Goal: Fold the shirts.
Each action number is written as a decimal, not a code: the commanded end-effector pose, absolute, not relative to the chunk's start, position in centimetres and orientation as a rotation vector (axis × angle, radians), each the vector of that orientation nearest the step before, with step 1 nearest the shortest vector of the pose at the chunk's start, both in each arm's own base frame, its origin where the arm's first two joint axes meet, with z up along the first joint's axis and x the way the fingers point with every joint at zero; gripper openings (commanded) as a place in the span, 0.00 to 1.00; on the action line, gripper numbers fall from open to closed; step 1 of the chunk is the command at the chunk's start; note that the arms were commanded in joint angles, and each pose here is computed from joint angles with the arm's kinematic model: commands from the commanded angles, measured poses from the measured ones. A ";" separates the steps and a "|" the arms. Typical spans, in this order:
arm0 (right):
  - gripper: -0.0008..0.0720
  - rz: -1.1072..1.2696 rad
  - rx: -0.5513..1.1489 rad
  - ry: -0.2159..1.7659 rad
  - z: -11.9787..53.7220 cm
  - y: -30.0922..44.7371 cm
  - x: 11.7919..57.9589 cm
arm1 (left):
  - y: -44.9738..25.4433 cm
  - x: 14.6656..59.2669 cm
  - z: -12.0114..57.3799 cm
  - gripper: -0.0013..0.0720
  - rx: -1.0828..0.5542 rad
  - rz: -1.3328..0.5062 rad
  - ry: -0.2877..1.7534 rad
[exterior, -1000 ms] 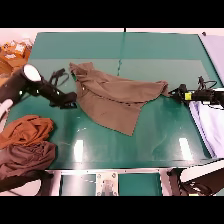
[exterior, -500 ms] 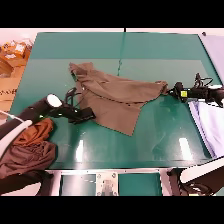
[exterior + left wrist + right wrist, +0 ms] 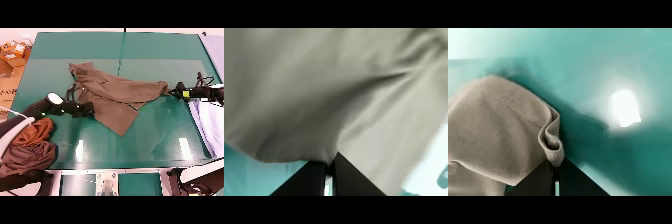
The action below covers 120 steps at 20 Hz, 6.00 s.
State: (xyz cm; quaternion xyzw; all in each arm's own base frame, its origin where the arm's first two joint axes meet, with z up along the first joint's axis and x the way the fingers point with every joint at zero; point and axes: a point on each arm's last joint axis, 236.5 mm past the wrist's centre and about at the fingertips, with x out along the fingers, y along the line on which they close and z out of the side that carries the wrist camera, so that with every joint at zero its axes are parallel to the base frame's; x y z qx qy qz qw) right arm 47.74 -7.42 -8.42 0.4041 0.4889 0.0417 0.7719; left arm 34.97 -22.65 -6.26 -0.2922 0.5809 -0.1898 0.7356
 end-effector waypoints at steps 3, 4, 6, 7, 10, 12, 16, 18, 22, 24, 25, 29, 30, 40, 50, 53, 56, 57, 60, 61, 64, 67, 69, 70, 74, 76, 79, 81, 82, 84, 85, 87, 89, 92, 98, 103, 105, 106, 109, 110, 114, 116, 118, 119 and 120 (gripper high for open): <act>0.03 0.191 0.798 0.899 3.9 -7.4 47.8 | -18.9 40.6 10.1 0.05 -0.524 -0.531 0.910; 0.03 0.200 0.755 0.828 8.1 -7.6 47.7 | -18.7 40.9 15.0 0.05 -0.487 -0.560 0.804; 0.03 0.200 0.668 0.660 17.3 -7.4 46.7 | -18.0 40.1 25.3 0.06 -0.367 -0.601 0.584; 0.03 0.192 0.631 0.567 22.1 -7.4 45.7 | -17.5 38.8 30.6 0.05 -0.304 -0.615 0.477; 0.03 0.130 0.537 0.247 36.6 -7.3 40.2 | -16.0 32.9 44.4 0.06 -0.159 -0.628 0.174; 0.03 0.074 0.473 0.019 45.0 -6.7 34.9 | -15.1 28.5 51.4 0.06 -0.108 -0.626 -0.009; 0.03 -0.015 0.326 -0.366 55.9 -3.9 24.5 | -13.9 20.8 59.7 0.06 -0.056 -0.629 -0.264; 0.03 -0.017 0.299 -0.417 57.1 -2.7 22.6 | -13.6 20.1 59.8 0.06 -0.047 -0.617 -0.271; 0.03 0.010 0.351 -0.234 52.7 -3.7 26.3 | -13.2 23.6 55.7 0.06 -0.022 -0.571 -0.131; 0.03 0.021 0.422 -0.062 47.7 -5.8 30.3 | -13.2 27.4 51.7 0.06 -0.049 -0.541 -0.011; 0.03 0.023 0.465 0.022 44.8 -7.0 32.4 | -13.2 29.6 49.1 0.06 -0.056 -0.528 0.058; 0.03 0.104 0.573 0.311 32.1 -8.0 40.8 | -14.2 39.2 37.3 0.06 -0.121 -0.496 0.347; 0.03 0.124 0.595 0.376 28.8 -7.6 42.8 | -14.4 41.3 34.0 0.06 -0.139 -0.486 0.423; 0.04 0.035 0.791 0.822 -1.6 -9.2 55.5 | -15.3 56.4 4.4 0.06 -0.311 -0.324 0.884; 0.04 0.055 0.795 0.651 1.1 -12.1 63.0 | -13.9 62.7 9.0 0.06 -0.379 -0.250 0.586; 0.03 0.052 0.777 0.603 2.6 -12.5 64.0 | -13.8 63.4 10.4 0.06 -0.399 -0.247 0.536; 0.04 0.063 0.771 0.579 3.5 -12.2 64.7 | -13.7 63.6 10.8 0.06 -0.413 -0.246 0.520; 0.04 0.062 0.769 0.575 3.7 -12.2 64.8 | -13.7 63.6 10.8 0.06 -0.409 -0.246 0.520; 0.04 0.075 0.750 0.615 2.9 -12.0 64.2 | -13.0 62.8 9.3 0.06 -0.396 -0.246 0.590; 0.04 0.084 0.740 0.646 2.4 -11.9 63.7 | -12.4 62.4 8.4 0.06 -0.383 -0.242 0.630; 0.03 0.076 0.741 0.793 0.0 -11.7 61.2 | -11.8 60.2 5.6 0.06 -0.351 -0.259 0.783; 0.03 0.060 0.707 0.984 -2.5 -11.1 57.7 | -12.0 57.5 3.2 0.06 -0.257 -0.302 0.919; 0.03 0.079 0.692 1.086 -3.2 -10.2 55.5 | -12.2 55.9 1.7 0.06 -0.236 -0.325 0.993; 0.03 0.080 0.689 1.128 -3.3 -9.9 54.4 | -12.3 55.0 0.9 0.06 -0.234 -0.332 1.037; 0.03 0.023 0.640 1.210 -3.1 -10.2 50.7 | -12.7 51.1 -1.6 0.06 -0.193 -0.391 1.206; 0.03 0.018 0.655 1.252 -3.9 -9.5 48.9 | -12.8 50.6 -2.4 0.06 -0.197 -0.391 1.228; 0.03 0.008 0.691 1.321 -6.5 -8.5 46.8 | -12.9 49.6 -3.6 0.06 -0.203 -0.399 1.283; 0.04 0.008 0.703 1.346 -7.1 -8.2 46.1 | -12.9 49.2 -3.8 0.06 -0.219 -0.392 1.307; 0.05 0.014 0.706 1.357 -7.0 -8.1 45.9 | -13.0 48.7 -3.8 0.15 -0.218 -0.398 1.327; 0.26 0.015 0.747 1.413 -6.2 -8.2 44.6 | -13.1 47.1 -3.5 0.78 -0.213 -0.418 1.392; 0.25 0.012 0.770 1.448 -5.7 -8.5 43.6 | -13.1 46.2 -3.1 0.78 -0.207 -0.434 1.430; 0.17 0.021 0.817 1.528 -4.6 -8.9 41.3 | -13.0 44.5 -1.9 0.70 -0.195 -0.453 1.503; 0.12 0.019 0.831 1.561 -3.8 -9.7 39.6 | -13.0 43.0 -0.9 0.25 -0.177 -0.483 1.565; 0.12 -0.022 0.851 1.516 -2.3 -10.0 37.5 | -12.7 40.6 -0.1 0.06 -0.182 -0.486 1.656; 0.12 -0.184 0.917 1.378 -2.7 -8.1 29.2 | -11.9 34.0 1.6 0.06 -0.201 -0.420 1.578; 0.53 -0.199 1.074 1.471 -7.7 -2.8 23.2 | -11.2 26.2 -2.3 0.50 -0.337 -0.280 1.518; 0.53 -0.229 1.152 1.417 -9.3 -2.0 23.5 | -11.7 24.9 -4.4 0.84 -0.424 -0.244 1.512; 0.53 -0.243 1.200 1.368 -9.8 -1.7 24.3 | -12.4 24.5 -5.6 0.84 -0.483 -0.240 1.507; 0.54 -0.298 1.253 1.261 -11.1 -1.7 25.8 | -14.2 24.6 -8.3 0.84 -0.660 -0.233 1.441; 0.54 -0.307 1.259 1.237 -11.4 -1.6 26.5 | -14.6 24.5 -9.0 0.84 -0.708 -0.227 1.428; 0.53 -0.345 1.283 1.123 -11.7 -2.0 29.5 | -15.9 25.0 -11.1 0.84 -0.856 -0.219 1.389; 0.40 -0.352 1.263 1.093 -11.8 -1.9 30.3 | -16.5 26.3 -11.1 0.82 -0.908 -0.231 1.344; 0.04 -0.326 1.223 1.097 -11.8 -1.7 30.4 | -17.1 26.9 -10.5 0.14 -0.900 -0.294 1.311; 0.04 -0.299 1.196 1.108 -11.8 -1.5 30.2 | -17.7 26.7 -10.0 0.06 -0.874 -0.348 1.318; 0.04 -0.266 1.181 1.130 -11.6 -1.1 29.9 | -18.0 26.3 -9.4 0.06 -0.847 -0.395 1.337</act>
